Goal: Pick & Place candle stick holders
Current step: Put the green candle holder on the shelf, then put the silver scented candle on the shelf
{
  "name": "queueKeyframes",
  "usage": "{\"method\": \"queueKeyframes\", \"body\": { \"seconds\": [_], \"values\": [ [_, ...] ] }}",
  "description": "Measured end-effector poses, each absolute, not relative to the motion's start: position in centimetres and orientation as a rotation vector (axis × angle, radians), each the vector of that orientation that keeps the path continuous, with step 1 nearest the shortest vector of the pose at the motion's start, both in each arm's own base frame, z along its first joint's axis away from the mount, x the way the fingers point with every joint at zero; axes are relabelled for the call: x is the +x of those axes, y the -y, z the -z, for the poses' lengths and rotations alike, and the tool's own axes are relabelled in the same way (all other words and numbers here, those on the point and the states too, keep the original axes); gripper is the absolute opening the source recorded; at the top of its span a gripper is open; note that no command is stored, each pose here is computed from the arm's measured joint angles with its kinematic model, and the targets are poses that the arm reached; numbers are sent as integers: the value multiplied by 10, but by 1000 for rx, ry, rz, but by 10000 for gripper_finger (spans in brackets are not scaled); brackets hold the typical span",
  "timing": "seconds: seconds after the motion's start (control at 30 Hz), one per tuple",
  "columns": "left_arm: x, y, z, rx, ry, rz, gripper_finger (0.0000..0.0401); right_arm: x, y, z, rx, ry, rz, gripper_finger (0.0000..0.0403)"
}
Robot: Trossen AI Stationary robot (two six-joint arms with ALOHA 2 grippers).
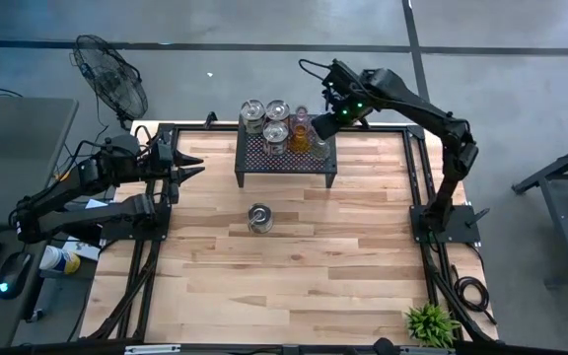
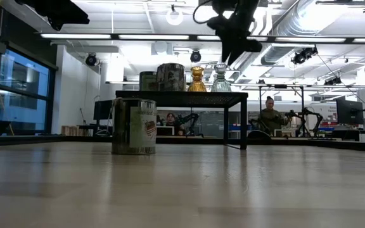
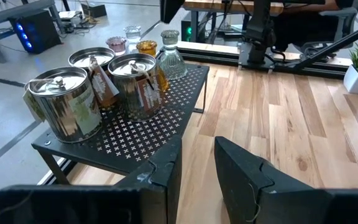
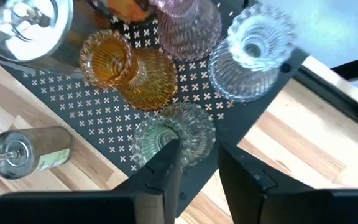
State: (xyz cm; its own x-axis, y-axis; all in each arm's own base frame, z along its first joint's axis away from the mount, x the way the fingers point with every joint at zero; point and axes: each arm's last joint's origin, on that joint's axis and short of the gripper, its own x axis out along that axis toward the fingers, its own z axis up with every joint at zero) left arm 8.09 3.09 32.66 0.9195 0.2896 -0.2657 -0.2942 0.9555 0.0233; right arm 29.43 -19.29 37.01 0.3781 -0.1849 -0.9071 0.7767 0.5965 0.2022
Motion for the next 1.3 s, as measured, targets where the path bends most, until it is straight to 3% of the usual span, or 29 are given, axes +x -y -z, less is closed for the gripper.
{"method": "queueKeyframes", "body": {
  "seconds": [0.23,0.7,1.0,1.3],
  "values": [
    [81,-31,-327,-22,-270,-297,92,277,181,-394,681,-926,685,120],
    [82,-31,-326,-97,-266,-308,92,235,149,-442,551,-781,717,122],
    [93,-36,-320,-142,-342,-311,92,236,114,-452,346,-802,697,122],
    [97,-38,-320,-203,-332,-336,92,253,79,-446,197,-806,551,122]
  ]
}}
